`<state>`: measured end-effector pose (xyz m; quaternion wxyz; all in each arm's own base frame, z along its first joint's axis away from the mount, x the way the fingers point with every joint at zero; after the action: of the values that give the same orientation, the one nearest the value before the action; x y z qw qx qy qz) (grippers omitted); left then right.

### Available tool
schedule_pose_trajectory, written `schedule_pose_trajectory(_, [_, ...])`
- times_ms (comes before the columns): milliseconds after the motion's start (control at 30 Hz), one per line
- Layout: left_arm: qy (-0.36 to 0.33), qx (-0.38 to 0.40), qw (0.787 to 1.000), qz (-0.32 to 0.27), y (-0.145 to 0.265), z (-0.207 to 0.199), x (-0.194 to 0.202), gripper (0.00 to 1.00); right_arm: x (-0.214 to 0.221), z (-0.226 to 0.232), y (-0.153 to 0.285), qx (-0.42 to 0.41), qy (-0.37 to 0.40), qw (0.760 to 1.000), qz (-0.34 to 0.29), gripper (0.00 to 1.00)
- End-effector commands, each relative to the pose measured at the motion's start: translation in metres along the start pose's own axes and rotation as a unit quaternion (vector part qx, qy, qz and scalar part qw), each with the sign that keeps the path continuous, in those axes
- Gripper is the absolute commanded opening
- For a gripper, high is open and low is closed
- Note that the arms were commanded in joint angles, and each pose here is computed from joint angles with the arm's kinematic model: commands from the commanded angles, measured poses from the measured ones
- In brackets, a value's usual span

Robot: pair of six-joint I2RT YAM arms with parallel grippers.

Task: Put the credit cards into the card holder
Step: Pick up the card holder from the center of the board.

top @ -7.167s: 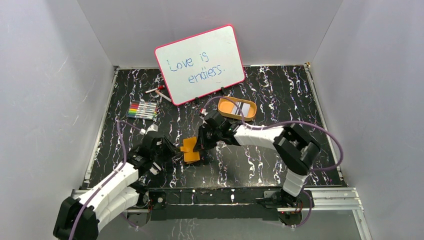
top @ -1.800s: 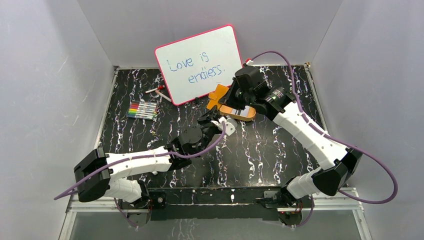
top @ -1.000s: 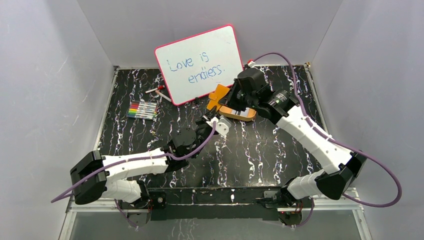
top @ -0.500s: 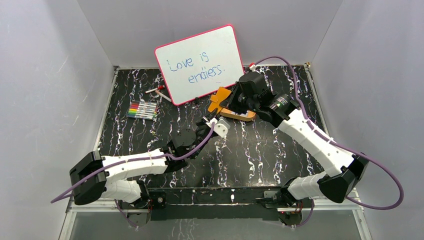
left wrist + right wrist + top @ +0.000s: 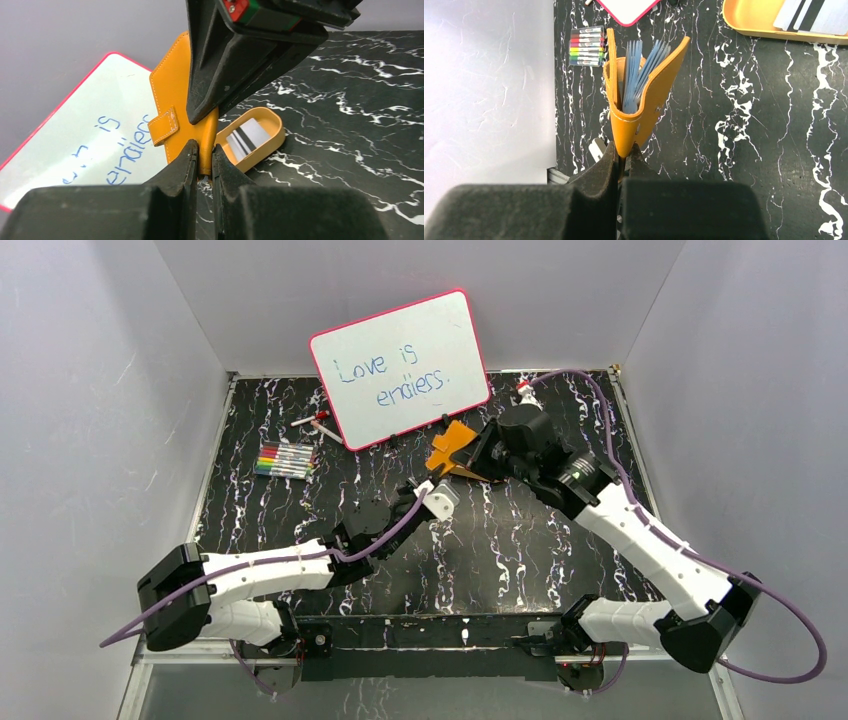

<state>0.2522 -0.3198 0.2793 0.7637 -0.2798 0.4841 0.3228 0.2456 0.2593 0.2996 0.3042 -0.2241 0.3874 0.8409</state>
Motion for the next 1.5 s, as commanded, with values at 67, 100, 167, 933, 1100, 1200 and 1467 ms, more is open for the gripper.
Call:
schedule_pose_trajectory(67, [0.026, -0.130, 0.991, 0.021, 0.014, 0.067, 0.007, 0.00, 0.002, -0.009, 0.038, 0.000, 0.022, 1.000, 0.003, 0.00])
schedule_pose_trajectory(100, [0.023, -0.127, 0.991, 0.021, 0.013, 0.066, 0.008, 0.00, -0.005, -0.003, 0.039, -0.006, 0.021, 1.000, -0.003, 0.00])
schedule_pose_trajectory(167, [0.016, -0.118, 0.993, 0.021, 0.011, 0.063, 0.007, 0.00, -0.013, 0.007, 0.042, -0.015, 0.020, 1.000, -0.011, 0.00])
schedule_pose_trajectory(933, [-0.142, -0.086, 0.984, 0.065, -0.016, 0.022, 0.054, 0.00, -0.062, 0.062, 0.040, -0.055, 0.015, 0.997, -0.049, 0.00])
schedule_pose_trajectory(1100, [-0.129, -0.105, 0.983, 0.082, -0.017, 0.038, 0.069, 0.00, -0.074, 0.071, 0.060, -0.077, 0.011, 0.995, -0.069, 0.00])
schedule_pose_trajectory(1200, [-0.119, -0.120, 0.982, 0.090, -0.018, 0.050, 0.075, 0.00, -0.085, 0.081, 0.076, -0.096, 0.009, 0.992, -0.087, 0.00])
schedule_pose_trajectory(1467, [-0.090, -0.138, 0.980, 0.109, -0.022, 0.070, 0.089, 0.00, -0.090, 0.082, 0.109, -0.120, 0.005, 0.987, -0.110, 0.00])
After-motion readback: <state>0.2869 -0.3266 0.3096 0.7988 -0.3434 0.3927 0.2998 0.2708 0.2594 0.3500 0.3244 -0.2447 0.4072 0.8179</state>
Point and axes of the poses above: each gripper's point midway between its finger pads, its own y axis back along the fingers, its own z axis along the line the jaws close on, x = y × z, the point moved 1 cm from there along y, back along the fingers, and after that the axes turned 7 degrees about y, right-handed, at the moved point
